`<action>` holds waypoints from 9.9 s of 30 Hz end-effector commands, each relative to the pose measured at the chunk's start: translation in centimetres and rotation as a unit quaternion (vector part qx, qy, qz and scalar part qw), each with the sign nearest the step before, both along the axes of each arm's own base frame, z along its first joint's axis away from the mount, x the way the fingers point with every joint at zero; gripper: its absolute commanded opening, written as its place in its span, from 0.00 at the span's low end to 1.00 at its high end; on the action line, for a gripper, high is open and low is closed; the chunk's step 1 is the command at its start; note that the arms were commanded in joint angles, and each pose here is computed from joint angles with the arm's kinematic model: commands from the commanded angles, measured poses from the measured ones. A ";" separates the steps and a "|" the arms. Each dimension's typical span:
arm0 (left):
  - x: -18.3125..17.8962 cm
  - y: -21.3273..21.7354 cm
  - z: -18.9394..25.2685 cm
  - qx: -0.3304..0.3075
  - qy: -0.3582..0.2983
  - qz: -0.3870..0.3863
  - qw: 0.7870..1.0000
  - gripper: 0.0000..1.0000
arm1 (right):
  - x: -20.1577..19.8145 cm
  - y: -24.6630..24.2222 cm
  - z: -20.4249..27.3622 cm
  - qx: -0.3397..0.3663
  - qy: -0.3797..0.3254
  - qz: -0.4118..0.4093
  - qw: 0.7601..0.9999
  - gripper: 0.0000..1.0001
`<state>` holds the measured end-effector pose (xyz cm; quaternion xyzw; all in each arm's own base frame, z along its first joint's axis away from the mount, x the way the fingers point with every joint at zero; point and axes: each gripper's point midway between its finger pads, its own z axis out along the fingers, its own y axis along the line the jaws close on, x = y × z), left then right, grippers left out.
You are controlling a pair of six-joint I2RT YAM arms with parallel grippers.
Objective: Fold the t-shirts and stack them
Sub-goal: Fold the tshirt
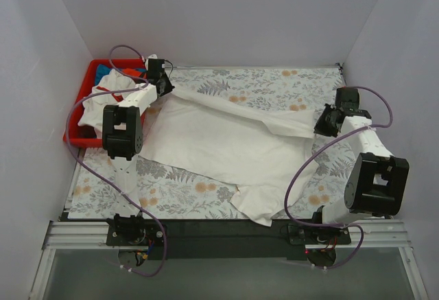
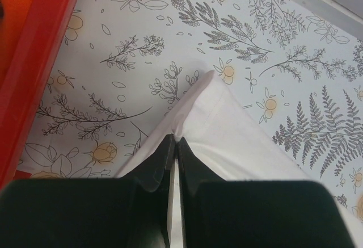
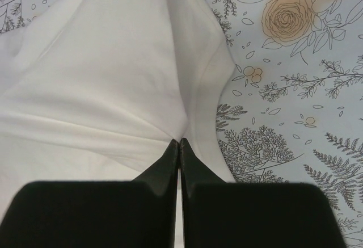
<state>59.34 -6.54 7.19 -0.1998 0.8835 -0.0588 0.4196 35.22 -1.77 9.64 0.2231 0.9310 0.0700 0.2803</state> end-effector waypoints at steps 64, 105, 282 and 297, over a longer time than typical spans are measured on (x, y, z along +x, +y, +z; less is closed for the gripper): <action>-2.9 1.4 5.1 0.009 -0.021 0.029 0.999 0.53 | 1.0 1.6 -1.1 0.145 -0.069 0.007 0.987 0.43; -4.1 -1.2 -6.7 0.000 0.077 -0.020 0.997 0.39 | 10.5 -1.0 -3.3 0.252 -0.162 -0.045 0.953 0.17; -27.0 -1.9 3.2 0.026 0.016 -0.070 0.997 0.63 | -1.3 25.5 -2.5 -0.388 0.011 0.468 0.794 0.51; -27.1 -2.1 3.3 0.022 0.016 -0.074 0.997 0.63 | -0.3 21.3 -2.4 -0.477 0.035 0.433 0.764 0.38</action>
